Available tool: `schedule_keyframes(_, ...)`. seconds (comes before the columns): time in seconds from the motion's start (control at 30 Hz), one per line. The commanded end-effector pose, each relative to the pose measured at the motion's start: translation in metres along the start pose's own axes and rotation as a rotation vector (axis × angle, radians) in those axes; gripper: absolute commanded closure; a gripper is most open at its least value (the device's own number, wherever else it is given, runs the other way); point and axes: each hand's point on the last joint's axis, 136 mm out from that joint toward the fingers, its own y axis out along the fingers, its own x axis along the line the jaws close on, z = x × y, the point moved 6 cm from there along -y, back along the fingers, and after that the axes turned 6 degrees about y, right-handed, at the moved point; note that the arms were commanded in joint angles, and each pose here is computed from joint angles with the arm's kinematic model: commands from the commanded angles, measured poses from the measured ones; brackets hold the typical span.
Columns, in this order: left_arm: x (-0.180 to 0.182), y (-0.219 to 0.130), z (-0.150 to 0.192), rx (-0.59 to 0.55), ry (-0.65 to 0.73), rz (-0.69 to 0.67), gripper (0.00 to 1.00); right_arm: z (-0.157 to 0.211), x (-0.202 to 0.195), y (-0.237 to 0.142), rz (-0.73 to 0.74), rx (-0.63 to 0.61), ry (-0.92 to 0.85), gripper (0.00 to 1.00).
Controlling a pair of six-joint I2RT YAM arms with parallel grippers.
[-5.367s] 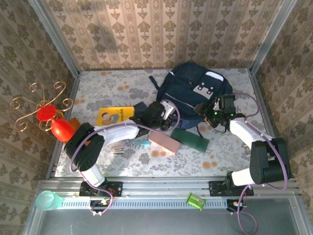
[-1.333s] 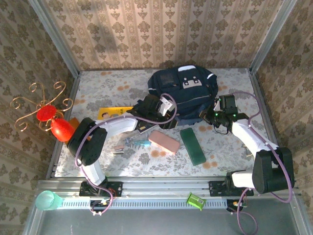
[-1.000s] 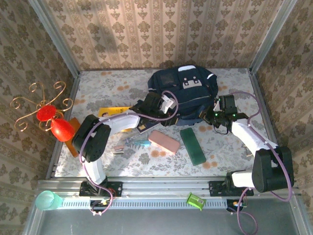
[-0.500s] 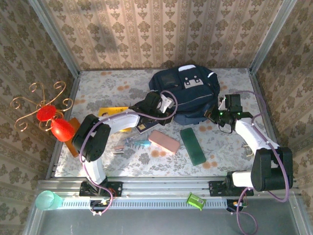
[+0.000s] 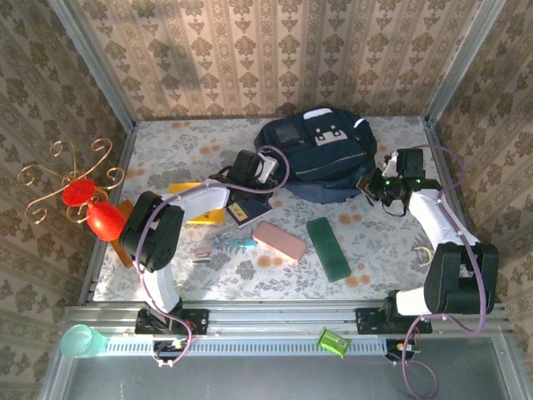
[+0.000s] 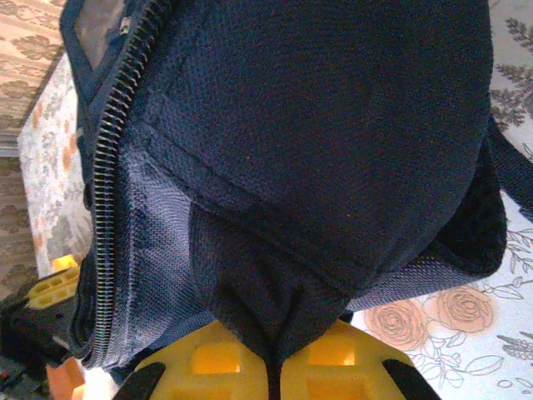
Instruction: Pack books, pencil case, and school supplies into a backpack
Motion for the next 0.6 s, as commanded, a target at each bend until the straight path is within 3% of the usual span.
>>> schedule_keyframes(0.0,0.042,0.005,0.001,0.057,-0.027,-0.16,1.0,-0.024,0.013,-0.017,-0.043,-0.065,-0.048,1.0)
schedule_keyframes(0.57,0.11,0.027,-0.012,0.04,-0.136,-0.121,1.0,-0.024,0.026,-0.032,-0.098,-0.013,-0.102,1.0)
